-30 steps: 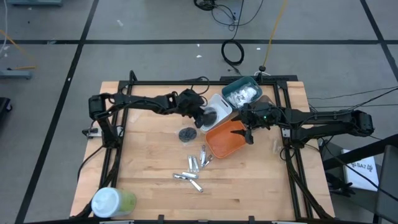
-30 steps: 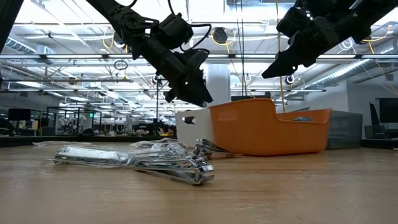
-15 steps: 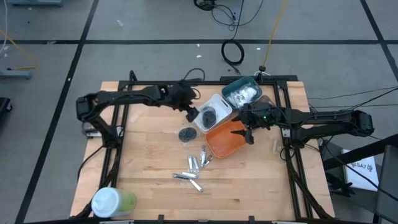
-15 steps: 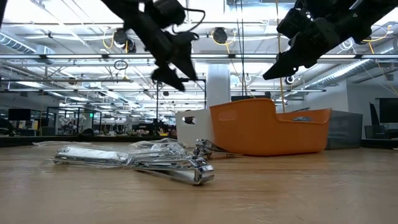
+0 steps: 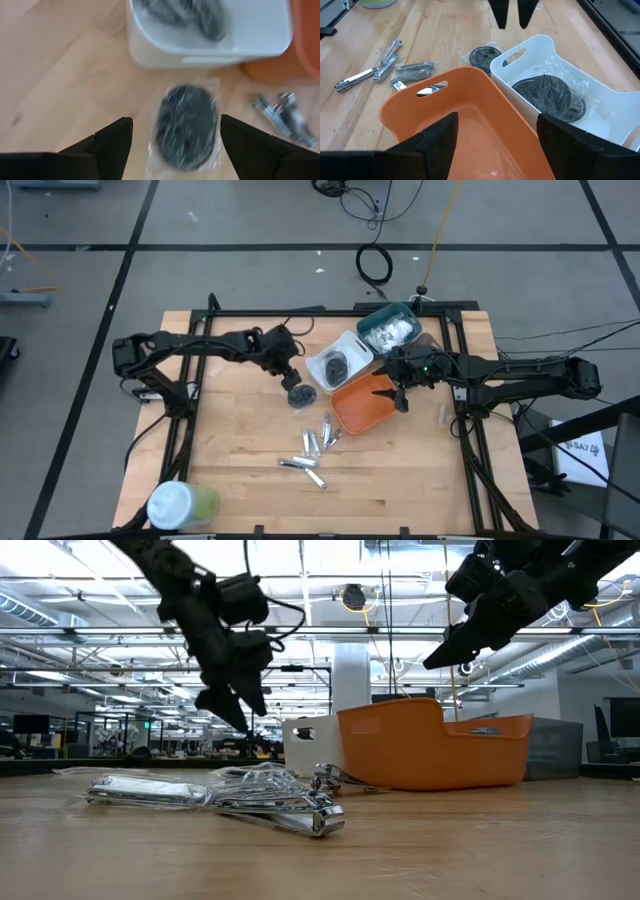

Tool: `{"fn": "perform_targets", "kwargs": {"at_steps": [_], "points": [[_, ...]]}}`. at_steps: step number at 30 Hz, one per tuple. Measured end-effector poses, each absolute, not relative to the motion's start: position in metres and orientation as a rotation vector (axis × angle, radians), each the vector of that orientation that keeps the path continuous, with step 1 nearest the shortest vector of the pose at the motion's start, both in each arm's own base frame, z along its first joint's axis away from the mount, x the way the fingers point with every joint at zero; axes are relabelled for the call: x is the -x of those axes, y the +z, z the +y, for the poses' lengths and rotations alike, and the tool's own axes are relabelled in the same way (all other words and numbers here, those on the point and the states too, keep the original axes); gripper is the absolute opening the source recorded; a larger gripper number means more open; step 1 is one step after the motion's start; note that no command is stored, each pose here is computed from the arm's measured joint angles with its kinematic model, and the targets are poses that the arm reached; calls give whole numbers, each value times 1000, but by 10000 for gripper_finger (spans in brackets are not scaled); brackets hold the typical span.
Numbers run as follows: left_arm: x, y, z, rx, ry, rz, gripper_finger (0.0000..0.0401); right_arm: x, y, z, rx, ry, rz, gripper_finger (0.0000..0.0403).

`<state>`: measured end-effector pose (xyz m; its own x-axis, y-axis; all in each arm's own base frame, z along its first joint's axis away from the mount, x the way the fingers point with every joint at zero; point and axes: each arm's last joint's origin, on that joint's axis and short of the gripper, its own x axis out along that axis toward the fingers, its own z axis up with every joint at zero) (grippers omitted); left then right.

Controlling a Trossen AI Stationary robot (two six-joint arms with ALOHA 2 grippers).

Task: Pick & Place Travel size toiletries
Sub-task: Put the black hairbrush into the white bin

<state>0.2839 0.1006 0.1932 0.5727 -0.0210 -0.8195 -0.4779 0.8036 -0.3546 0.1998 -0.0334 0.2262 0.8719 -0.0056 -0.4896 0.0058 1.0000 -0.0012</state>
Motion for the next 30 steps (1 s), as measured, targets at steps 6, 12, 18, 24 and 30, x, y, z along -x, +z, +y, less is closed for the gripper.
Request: {"fn": "perform_targets", "kwargs": {"at_steps": [6, 12, 18, 24, 30], "points": [[-275, 175, 111, 642, 259, 855, 274, -200, 226, -33, -4, -7, 512, 256], [-266, 163, 113, 657, 319, 888, 285, -200, 226, -33, -4, -7, 512, 256], [-275, 152, 112, 662, 311, 881, 289, -200, 226, -33, -3, -7, 511, 256], [-287, 132, 110, 676, 234, 881, 289, -200, 226, -33, -3, -7, 508, 256], [-291, 120, 112, 668, 234, 890, 289, -200, 226, -33, -3, -7, 508, 256]]}}
